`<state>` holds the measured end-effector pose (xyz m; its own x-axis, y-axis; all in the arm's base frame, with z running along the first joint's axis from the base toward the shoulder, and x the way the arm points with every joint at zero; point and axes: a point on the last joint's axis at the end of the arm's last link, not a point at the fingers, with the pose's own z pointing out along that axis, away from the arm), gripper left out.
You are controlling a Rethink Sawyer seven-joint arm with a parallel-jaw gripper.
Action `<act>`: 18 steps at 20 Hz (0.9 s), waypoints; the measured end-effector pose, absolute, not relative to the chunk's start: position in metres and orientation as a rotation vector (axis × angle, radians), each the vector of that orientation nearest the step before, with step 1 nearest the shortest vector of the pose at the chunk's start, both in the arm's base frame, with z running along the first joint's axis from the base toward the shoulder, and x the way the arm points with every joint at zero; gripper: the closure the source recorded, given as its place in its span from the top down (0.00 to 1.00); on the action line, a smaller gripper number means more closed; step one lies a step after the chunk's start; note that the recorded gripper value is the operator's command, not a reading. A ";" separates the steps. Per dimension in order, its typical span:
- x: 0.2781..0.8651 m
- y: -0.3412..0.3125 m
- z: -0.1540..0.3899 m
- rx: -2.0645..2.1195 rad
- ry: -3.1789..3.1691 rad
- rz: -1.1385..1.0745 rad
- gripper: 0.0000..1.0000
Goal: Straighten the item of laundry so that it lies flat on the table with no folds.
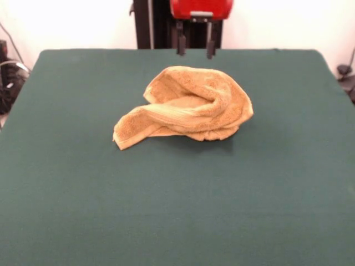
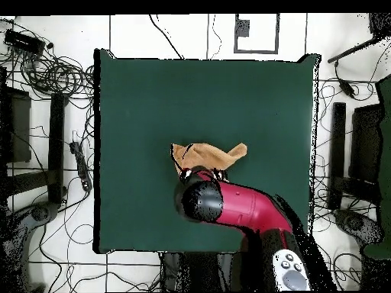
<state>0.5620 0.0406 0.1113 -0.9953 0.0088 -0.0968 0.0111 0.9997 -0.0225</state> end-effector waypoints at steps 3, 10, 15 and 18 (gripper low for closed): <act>0.561 0.059 0.101 -0.032 3.027 -0.034 1.00; 0.555 0.096 0.074 -0.102 3.006 -0.018 1.00; 0.542 0.114 0.046 -0.146 3.023 -0.006 1.00; 0.533 0.116 0.031 -0.148 3.055 0.004 1.00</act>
<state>0.5333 0.1161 0.0310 -0.9919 -0.0965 -0.0826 -0.0968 0.9953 -0.0012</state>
